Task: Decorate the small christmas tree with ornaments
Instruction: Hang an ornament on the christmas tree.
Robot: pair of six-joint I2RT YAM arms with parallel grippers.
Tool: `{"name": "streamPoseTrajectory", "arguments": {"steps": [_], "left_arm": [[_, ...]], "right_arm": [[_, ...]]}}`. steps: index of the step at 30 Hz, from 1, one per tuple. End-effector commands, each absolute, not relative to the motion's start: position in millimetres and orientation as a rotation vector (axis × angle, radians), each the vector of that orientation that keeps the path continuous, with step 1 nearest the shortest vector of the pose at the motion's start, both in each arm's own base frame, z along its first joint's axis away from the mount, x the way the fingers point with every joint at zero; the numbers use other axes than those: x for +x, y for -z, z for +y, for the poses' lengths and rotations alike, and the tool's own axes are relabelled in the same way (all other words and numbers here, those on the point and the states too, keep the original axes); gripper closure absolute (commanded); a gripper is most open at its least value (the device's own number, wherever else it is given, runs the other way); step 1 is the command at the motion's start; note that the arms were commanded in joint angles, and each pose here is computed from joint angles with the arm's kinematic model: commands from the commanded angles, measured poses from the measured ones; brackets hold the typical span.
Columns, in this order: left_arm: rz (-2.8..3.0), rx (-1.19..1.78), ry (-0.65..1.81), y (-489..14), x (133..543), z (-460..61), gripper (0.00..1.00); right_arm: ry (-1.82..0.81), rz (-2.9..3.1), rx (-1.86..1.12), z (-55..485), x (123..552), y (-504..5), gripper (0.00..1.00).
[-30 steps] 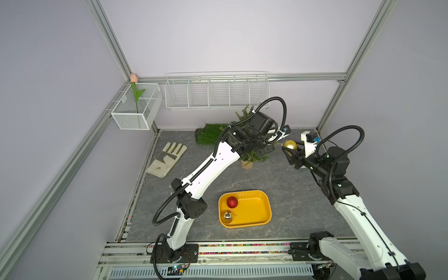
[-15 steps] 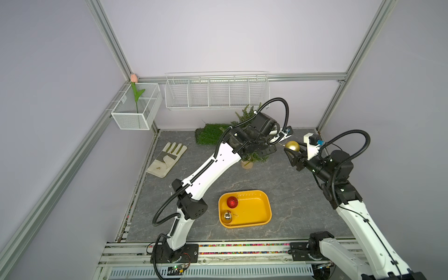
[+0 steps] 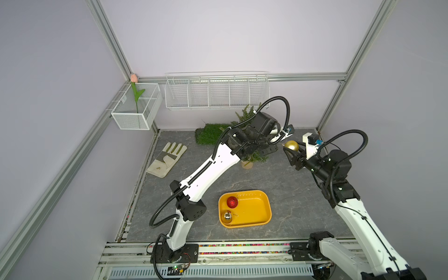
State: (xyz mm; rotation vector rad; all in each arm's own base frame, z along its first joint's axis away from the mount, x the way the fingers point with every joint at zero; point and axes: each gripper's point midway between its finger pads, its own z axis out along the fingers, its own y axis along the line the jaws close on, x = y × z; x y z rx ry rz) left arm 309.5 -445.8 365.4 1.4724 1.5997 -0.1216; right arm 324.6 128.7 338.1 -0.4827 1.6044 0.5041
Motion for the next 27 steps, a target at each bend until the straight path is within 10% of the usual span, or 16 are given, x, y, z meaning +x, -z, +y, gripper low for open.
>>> {"name": "streamPoseTrajectory", "arguments": {"steps": [1, 27], "left_arm": [[1.595, 1.463, 0.071, -374, 309, -437, 1.00], [1.591, 1.522, 0.101, -360, 302, -447, 1.00]], "right_arm": [[-0.513, 1.600, -0.507, 133, 328, -333, 0.66], [-0.550, 1.467, -0.550, 140, 315, -358, 0.66]]}}
